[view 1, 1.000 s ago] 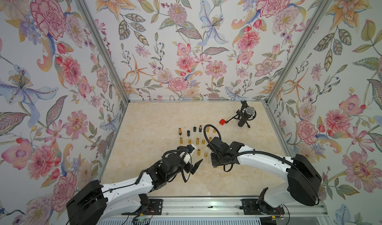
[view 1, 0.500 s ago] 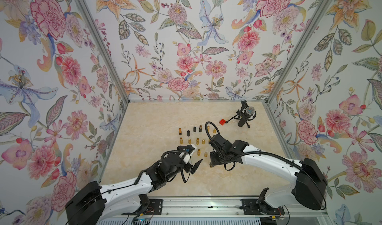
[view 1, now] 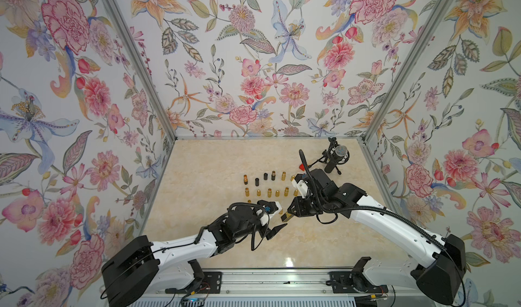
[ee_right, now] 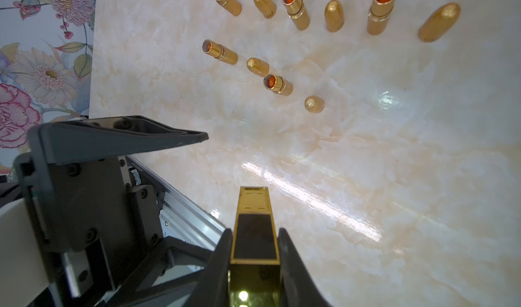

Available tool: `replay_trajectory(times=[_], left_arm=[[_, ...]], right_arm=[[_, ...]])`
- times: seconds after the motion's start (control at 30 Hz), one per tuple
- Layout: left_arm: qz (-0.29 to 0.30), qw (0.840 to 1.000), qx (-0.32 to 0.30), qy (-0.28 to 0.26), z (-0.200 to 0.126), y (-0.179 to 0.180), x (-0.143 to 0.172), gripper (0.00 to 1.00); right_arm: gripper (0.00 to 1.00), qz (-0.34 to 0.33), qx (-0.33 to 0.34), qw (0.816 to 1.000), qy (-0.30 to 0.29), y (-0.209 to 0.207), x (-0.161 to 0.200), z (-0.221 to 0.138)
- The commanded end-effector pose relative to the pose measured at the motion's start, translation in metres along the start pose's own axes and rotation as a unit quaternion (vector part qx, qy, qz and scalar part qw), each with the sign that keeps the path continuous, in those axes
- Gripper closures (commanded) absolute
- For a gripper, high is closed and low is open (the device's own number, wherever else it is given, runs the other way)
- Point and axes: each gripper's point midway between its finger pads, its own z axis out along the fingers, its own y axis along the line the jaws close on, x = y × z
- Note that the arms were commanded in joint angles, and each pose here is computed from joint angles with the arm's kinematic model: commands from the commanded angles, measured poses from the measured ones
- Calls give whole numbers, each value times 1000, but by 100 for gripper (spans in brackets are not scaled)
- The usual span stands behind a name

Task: Open the lipstick cap
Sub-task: Open the cover of the lipstick.

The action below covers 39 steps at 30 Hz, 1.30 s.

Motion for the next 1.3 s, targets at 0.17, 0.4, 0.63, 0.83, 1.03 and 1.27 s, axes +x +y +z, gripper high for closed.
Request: replay_trajectory(times=[0.17,0.4,0.63,0.83,1.03,1.27], left_arm=[[21,999,36,-5,22,-11,-10,33],[16,1000,25,-4,24,-8,-4,44],[14,1000,11,-4,23,-4,0,60],[13,1000,2,3,23,-1,3,69],[2,999,-32,1,16,10,3,74],[-8,999,-49,15,7,14,12,77]], right_arm=[[75,-9,-47,999,4,18,1,-19],[75,-7,-43,999,-2,15,-2,-21],[75,-5,-42,999,-1,13,-3,-20],[75,-1,-44,999,-2,13,-4,-20],[75,11,-45,999,-13,11,-10,-26],[75,33,-52,998,-32,6,-18,-38]])
